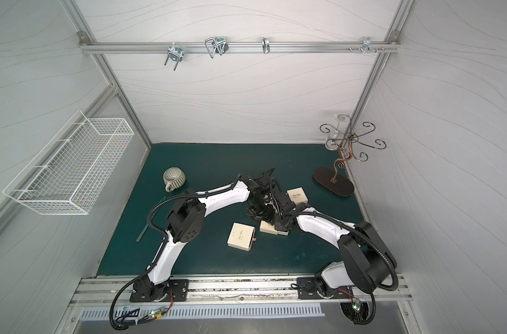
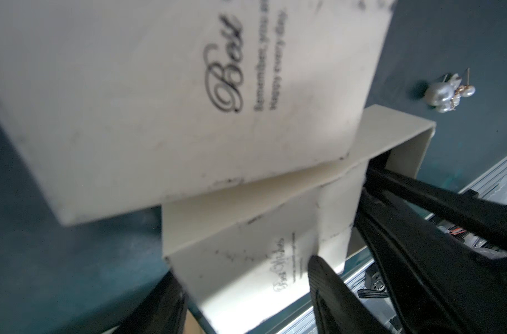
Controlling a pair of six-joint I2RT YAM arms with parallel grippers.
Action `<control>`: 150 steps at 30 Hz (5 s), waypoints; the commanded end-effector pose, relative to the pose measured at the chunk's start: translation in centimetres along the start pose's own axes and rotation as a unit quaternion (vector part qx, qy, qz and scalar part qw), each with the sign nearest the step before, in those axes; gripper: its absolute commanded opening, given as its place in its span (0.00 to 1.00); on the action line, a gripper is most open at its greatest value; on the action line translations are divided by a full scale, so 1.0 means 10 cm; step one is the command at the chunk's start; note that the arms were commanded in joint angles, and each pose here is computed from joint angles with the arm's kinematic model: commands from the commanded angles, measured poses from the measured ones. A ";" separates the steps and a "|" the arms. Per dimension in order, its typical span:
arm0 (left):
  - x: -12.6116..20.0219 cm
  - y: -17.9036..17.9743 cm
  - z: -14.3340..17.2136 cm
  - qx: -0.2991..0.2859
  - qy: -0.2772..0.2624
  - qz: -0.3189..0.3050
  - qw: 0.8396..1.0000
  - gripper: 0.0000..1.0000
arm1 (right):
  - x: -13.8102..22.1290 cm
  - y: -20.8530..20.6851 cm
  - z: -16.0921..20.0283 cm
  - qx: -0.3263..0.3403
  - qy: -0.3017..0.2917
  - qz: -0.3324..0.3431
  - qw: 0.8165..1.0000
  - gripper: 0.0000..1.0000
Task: Take out the earrings from the drawer-style jewelry box
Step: Pick up the earring from the drawer, then place the earring at the center of the board, then pick up the earring from the drawer, then place the earring at the center of the board, then close the drawer of the jewelry box.
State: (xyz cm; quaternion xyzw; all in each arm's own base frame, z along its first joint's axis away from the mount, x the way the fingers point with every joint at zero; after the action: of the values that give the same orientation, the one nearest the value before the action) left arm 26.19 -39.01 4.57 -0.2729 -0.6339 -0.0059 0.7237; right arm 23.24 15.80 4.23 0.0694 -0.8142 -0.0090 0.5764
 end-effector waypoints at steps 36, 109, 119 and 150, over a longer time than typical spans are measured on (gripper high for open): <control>-0.22 0.34 0.07 0.018 0.023 -0.065 0.997 0.66 | 0.23 -0.66 -0.01 -0.143 -0.060 0.013 0.988 0.16; -0.18 0.24 0.08 0.007 0.015 -0.042 0.999 0.66 | 0.27 -0.68 -0.09 -0.146 -0.097 0.023 0.984 0.08; -0.13 0.12 0.04 -0.010 0.001 -0.018 1.000 0.66 | 0.20 -0.62 -0.08 -0.133 -0.070 0.018 0.989 0.27; 0.15 0.05 -0.51 -0.004 -0.071 -0.001 0.997 0.67 | 0.16 0.52 -0.59 -0.028 -0.033 -0.152 0.987 0.31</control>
State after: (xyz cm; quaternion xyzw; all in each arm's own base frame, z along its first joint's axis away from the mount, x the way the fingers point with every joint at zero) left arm 28.34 -38.13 5.27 -0.2653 -0.6460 0.0010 0.7158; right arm 26.33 18.00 5.45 0.1134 -0.8067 -0.0999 0.5713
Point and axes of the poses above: each gripper's point midway between its finger pads, its own x axis back along the fingers, its own y axis along the line the jaws close on, z = x × y, the point moved 1 cm from there along x, back along the fingers, and after that the axes turned 2 degrees about -x, right-handed, at the moved point
